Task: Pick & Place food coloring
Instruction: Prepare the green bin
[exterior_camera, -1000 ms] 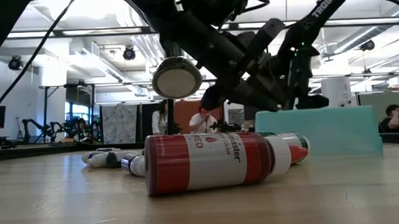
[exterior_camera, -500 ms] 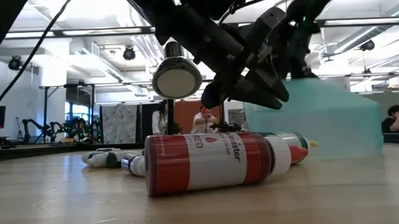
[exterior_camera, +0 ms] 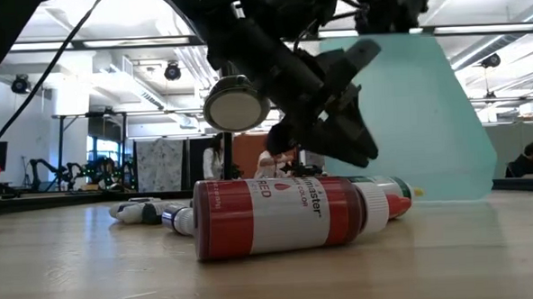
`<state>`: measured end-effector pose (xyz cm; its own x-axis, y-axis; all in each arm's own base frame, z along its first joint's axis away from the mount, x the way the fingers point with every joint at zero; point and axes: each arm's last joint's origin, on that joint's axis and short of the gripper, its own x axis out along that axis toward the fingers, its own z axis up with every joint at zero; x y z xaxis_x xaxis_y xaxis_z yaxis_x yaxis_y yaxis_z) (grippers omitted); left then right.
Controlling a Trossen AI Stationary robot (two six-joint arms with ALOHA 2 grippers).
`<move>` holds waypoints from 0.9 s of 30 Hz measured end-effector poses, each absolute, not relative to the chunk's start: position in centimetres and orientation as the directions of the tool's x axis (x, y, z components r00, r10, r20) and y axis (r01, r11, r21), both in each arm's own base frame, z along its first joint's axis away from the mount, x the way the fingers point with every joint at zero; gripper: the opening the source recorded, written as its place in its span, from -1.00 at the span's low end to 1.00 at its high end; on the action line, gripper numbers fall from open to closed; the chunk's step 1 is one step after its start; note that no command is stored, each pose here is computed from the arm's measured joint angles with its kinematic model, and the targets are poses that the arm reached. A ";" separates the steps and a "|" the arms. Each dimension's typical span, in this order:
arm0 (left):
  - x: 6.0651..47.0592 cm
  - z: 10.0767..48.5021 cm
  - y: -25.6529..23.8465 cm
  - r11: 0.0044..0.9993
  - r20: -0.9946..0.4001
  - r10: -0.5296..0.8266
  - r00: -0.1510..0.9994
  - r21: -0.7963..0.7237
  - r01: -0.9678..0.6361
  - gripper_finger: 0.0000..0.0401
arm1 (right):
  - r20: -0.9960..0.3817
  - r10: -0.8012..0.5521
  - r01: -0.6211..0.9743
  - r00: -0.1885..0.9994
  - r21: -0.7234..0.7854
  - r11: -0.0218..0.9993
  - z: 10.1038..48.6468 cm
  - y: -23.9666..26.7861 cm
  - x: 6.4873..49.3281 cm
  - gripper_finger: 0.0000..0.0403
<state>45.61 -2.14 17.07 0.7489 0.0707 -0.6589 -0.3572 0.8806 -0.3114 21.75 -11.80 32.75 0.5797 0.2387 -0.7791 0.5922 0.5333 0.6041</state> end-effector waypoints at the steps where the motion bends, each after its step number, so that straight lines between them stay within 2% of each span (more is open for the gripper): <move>1: 45.6 17.0 -2.1 0.883 -0.664 0.078 0.743 -0.300 -0.361 -0.60 | -0.776 0.248 0.586 0.580 0.609 0.535 32.9 -11.2 21.8 -0.14; 8: 45.3 16.6 -1.6 0.882 -0.687 0.154 0.710 -0.229 -0.413 -0.60 | -0.750 0.311 0.554 0.584 0.647 0.523 34.1 -8.0 21.8 -0.14; 17: 44.8 17.1 -2.0 0.885 -0.711 0.143 0.688 -0.219 -0.411 -0.60 | -0.728 0.346 0.498 0.592 0.668 0.553 34.6 -5.4 22.7 -0.14; 22: 43.6 19.3 -3.3 0.874 -0.678 0.319 0.662 -0.060 -0.482 -0.60 | -0.705 0.346 0.456 0.619 0.681 0.574 34.8 -4.7 23.4 -0.14; 27: 42.5 21.1 -4.9 0.869 -0.642 0.398 0.656 0.034 -0.494 -0.60 | -0.693 0.345 0.439 0.633 0.688 0.577 35.0 -4.5 23.7 -0.14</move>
